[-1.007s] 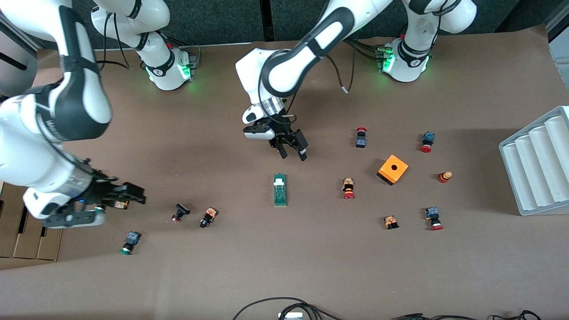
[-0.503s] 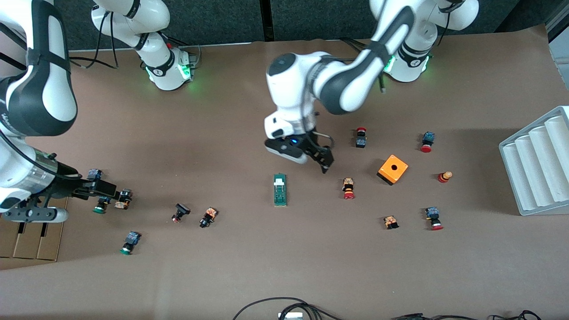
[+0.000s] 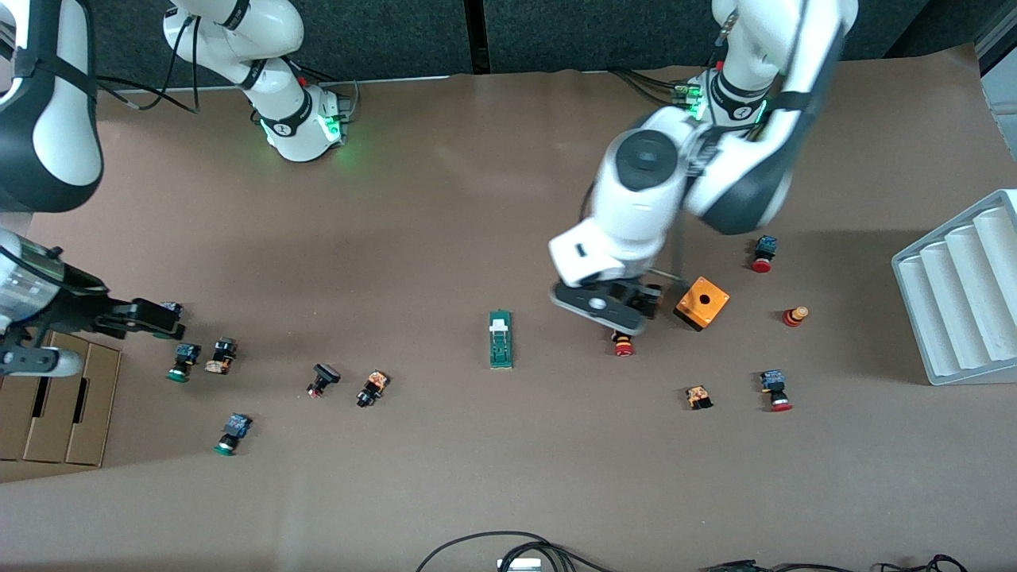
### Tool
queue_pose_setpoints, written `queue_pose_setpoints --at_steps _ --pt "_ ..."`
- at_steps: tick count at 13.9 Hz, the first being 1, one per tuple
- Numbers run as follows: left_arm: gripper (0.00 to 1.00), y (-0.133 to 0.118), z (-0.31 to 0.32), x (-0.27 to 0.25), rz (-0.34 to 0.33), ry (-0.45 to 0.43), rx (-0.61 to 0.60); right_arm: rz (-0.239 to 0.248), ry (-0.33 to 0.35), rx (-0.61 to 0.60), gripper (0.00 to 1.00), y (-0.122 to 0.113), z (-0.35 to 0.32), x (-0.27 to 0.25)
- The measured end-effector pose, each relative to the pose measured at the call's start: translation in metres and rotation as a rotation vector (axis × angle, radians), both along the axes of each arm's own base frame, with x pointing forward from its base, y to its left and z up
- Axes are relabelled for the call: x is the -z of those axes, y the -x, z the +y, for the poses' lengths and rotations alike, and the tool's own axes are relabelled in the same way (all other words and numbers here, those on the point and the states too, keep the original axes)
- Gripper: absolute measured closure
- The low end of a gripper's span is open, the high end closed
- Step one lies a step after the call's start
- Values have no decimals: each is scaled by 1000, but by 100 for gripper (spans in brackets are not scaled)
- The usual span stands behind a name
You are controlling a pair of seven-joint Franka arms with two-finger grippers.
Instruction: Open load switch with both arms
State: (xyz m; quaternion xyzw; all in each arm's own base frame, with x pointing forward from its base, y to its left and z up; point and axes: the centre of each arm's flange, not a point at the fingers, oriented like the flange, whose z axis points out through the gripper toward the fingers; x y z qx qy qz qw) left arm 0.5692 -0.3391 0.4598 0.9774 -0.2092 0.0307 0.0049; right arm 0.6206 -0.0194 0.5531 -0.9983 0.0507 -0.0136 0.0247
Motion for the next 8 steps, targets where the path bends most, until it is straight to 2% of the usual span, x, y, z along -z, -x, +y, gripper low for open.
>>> queue_pose_setpoints --at_steps 3,8 --pt "0 -5 68 -36 94 -4 -78 8 25 -6 0 10 -4 -14" --pt "0 -10 178 -104 128 -33 -251 23 25 3 0 13 -11 -15"
